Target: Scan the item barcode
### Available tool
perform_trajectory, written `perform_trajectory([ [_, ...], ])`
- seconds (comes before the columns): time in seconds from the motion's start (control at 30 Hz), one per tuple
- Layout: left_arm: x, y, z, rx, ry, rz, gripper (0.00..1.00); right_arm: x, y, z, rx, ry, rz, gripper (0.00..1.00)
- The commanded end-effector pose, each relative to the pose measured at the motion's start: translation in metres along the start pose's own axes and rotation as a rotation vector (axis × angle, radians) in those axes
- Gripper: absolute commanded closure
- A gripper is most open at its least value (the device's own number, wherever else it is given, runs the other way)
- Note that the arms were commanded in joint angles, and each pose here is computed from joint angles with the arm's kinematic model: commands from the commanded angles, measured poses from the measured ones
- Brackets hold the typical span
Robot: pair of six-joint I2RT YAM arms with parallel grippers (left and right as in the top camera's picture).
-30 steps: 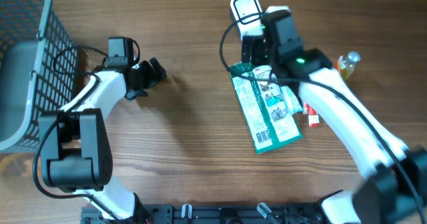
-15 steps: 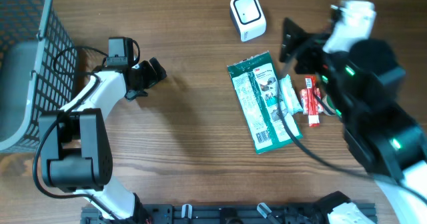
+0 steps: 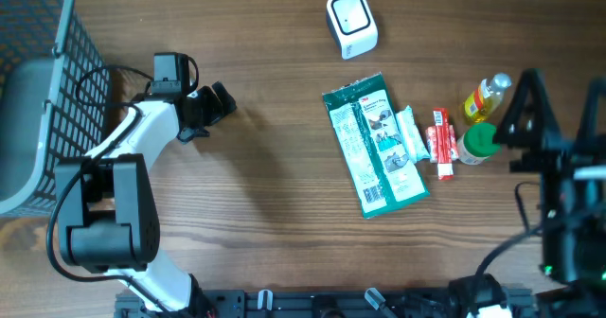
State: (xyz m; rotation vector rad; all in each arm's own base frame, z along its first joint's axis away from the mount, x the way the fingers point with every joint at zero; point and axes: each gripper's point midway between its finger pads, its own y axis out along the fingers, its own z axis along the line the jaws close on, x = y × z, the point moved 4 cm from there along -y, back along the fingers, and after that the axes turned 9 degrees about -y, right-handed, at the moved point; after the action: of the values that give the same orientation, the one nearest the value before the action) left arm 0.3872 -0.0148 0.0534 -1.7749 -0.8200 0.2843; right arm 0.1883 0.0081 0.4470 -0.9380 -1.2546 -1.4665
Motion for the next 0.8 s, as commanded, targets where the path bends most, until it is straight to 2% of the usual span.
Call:
perform_trajectory([
  [0.0, 0.007, -0.007, -0.005, -0.016, 0.002, -0.024, 0.00, -0.033, -0.020, -0.002, 0.077, -0.027, -0.100, 0.00],
  [0.13, 0.007, -0.007, -0.005, -0.016, 0.002, -0.024, 0.00, -0.043, -0.050, 0.000, 0.143, -0.168, -0.361, 0.00],
  [0.2, 0.007, -0.007, -0.005, -0.016, 0.002, -0.024, 0.00, -0.054, -0.060, -0.002, 0.141, -0.211, -0.436, 0.00],
  [0.27, 0.007, -0.007, -0.005, -0.016, 0.002, -0.024, 0.00, -0.073, -0.064, -0.005, 0.137, -0.231, -0.445, 0.00],
  [0.53, 0.007, -0.007, -0.005, -0.016, 0.002, -0.024, 0.00, -0.152, -0.053, -0.013, 0.162, -0.241, -0.274, 0.00],
  [0.77, 0.007, -0.007, -0.005, -0.015, 0.001, -0.024, 0.00, -0.227, -0.049, -0.010, 0.270, -0.331, 0.042, 0.00],
])
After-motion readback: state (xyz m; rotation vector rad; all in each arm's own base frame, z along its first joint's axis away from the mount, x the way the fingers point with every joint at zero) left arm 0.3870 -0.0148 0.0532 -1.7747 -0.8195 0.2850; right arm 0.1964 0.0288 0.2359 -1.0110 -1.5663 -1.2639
